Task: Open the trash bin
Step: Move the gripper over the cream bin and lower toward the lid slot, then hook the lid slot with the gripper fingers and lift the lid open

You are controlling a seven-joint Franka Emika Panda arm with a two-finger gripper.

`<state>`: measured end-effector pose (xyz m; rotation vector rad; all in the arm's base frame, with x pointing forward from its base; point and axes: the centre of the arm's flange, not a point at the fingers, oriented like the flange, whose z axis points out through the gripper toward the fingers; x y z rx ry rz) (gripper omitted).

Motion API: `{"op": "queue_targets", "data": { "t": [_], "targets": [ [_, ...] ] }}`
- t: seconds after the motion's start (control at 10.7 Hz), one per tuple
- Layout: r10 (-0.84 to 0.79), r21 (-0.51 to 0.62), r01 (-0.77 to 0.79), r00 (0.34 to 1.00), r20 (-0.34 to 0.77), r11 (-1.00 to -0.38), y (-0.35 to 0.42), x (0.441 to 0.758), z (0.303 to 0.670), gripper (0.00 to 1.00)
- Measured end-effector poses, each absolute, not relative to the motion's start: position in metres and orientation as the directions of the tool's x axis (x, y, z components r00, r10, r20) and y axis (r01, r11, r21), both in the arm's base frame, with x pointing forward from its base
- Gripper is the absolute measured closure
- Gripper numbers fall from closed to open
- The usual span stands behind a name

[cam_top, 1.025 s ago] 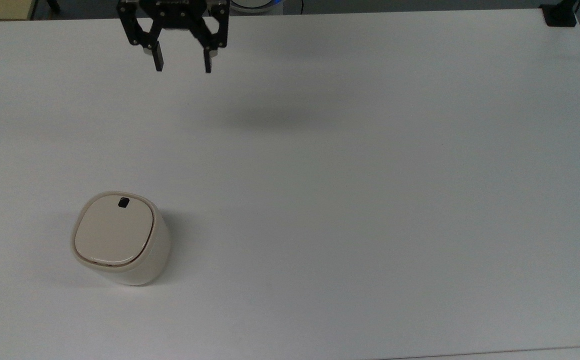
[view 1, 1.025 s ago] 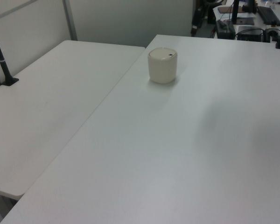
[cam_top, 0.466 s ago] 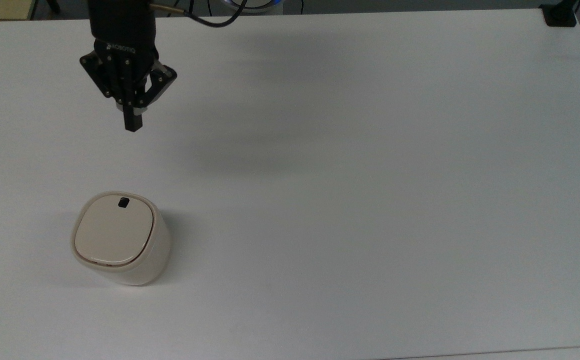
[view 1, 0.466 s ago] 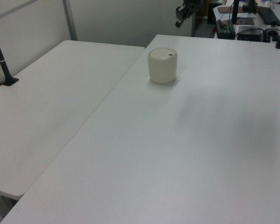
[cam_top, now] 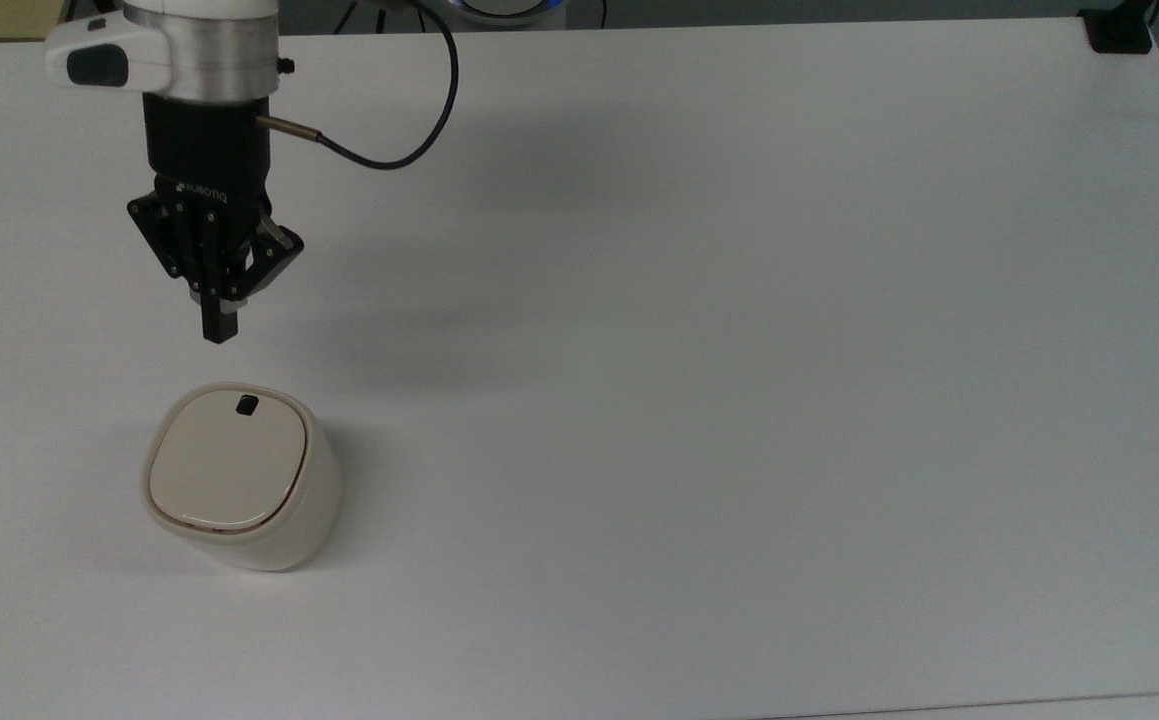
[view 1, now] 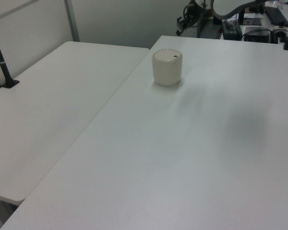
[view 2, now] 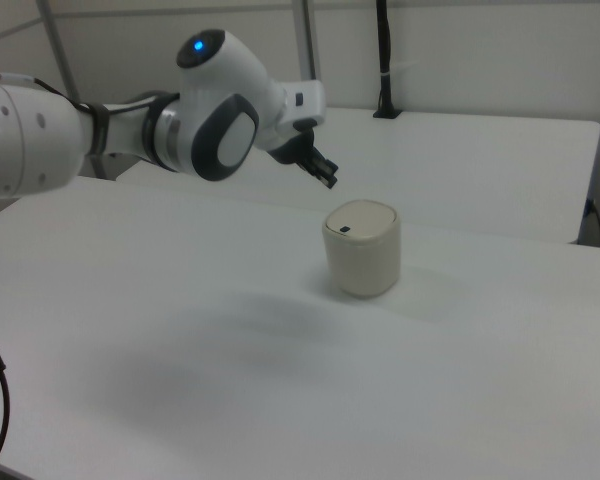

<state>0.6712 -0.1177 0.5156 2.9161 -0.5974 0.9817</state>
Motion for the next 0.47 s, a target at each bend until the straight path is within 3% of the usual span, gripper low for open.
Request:
{"op": "queue_targets", "data": {
  "t": [0.47],
  "targets": [
    [-0.349, -0.109, -0.357, 0.726, 0.592, -0.928, -0.122, 0.688, 0.464, 0.99]
  ]
}}
